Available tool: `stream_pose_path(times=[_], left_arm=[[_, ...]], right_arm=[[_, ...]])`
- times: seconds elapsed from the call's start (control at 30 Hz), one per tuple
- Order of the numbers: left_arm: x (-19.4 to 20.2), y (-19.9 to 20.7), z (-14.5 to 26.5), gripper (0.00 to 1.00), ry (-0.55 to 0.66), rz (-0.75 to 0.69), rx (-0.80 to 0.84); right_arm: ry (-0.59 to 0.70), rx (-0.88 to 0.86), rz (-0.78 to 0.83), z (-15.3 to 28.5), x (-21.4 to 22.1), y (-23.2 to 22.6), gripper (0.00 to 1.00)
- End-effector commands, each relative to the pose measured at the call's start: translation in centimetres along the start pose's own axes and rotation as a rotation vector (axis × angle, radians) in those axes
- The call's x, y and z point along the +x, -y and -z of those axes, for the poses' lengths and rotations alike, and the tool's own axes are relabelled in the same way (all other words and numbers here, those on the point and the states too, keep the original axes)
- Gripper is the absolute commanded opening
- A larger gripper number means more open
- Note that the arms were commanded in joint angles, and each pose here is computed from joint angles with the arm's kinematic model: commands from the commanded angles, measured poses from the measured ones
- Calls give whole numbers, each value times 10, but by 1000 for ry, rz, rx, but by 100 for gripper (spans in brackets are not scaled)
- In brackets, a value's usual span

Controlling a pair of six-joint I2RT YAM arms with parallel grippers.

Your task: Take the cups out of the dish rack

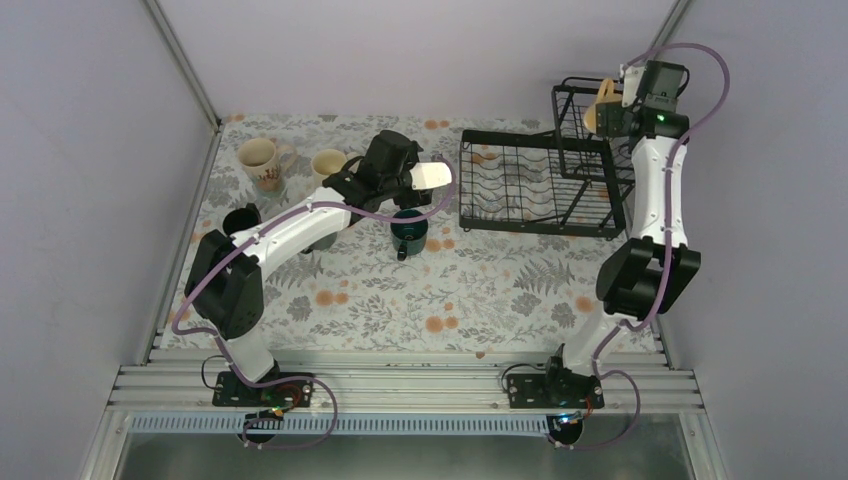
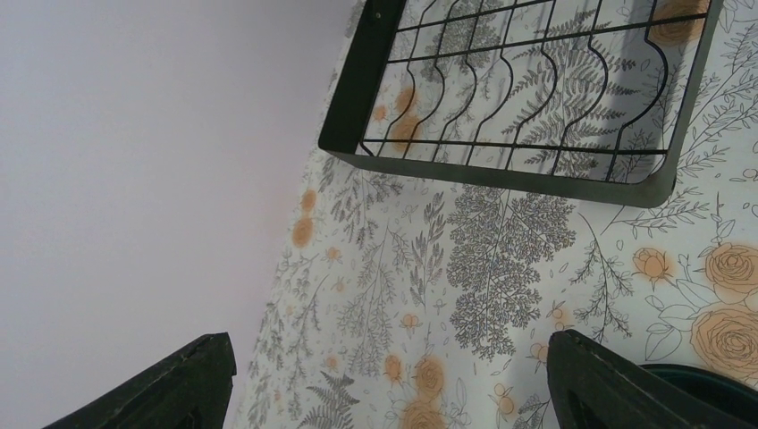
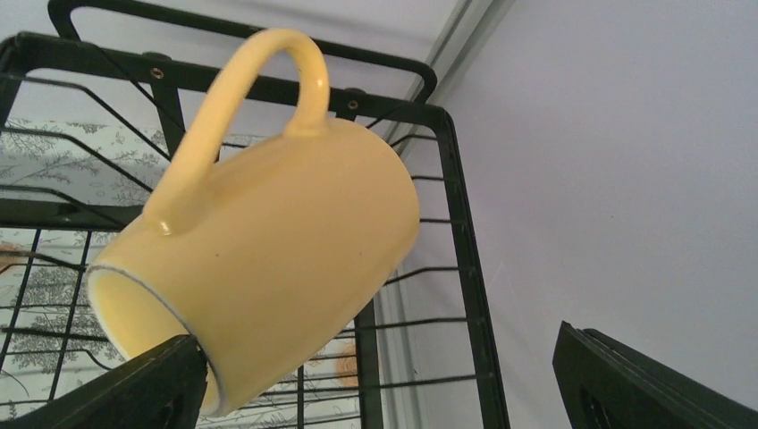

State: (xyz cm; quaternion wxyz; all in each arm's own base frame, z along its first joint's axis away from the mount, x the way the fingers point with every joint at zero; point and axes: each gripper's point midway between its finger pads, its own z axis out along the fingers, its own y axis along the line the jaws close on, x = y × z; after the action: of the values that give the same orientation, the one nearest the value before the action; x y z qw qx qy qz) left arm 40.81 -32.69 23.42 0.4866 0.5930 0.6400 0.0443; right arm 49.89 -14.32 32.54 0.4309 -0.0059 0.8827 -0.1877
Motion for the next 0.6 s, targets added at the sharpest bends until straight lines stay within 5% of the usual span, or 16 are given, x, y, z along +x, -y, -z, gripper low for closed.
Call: stream_pose_path(times=[0.0, 0.37, 0.57], left_arm=[[-17, -10, 14, 87, 53, 17, -21], [-20, -9, 14, 87, 60, 15, -20], [-22, -11, 16, 88, 68, 15, -26]], right_arm=[[-6, 115, -23, 8, 9, 39, 100], [3, 177, -42, 35, 19, 71, 100], [90, 41, -69, 70, -6, 53, 100]])
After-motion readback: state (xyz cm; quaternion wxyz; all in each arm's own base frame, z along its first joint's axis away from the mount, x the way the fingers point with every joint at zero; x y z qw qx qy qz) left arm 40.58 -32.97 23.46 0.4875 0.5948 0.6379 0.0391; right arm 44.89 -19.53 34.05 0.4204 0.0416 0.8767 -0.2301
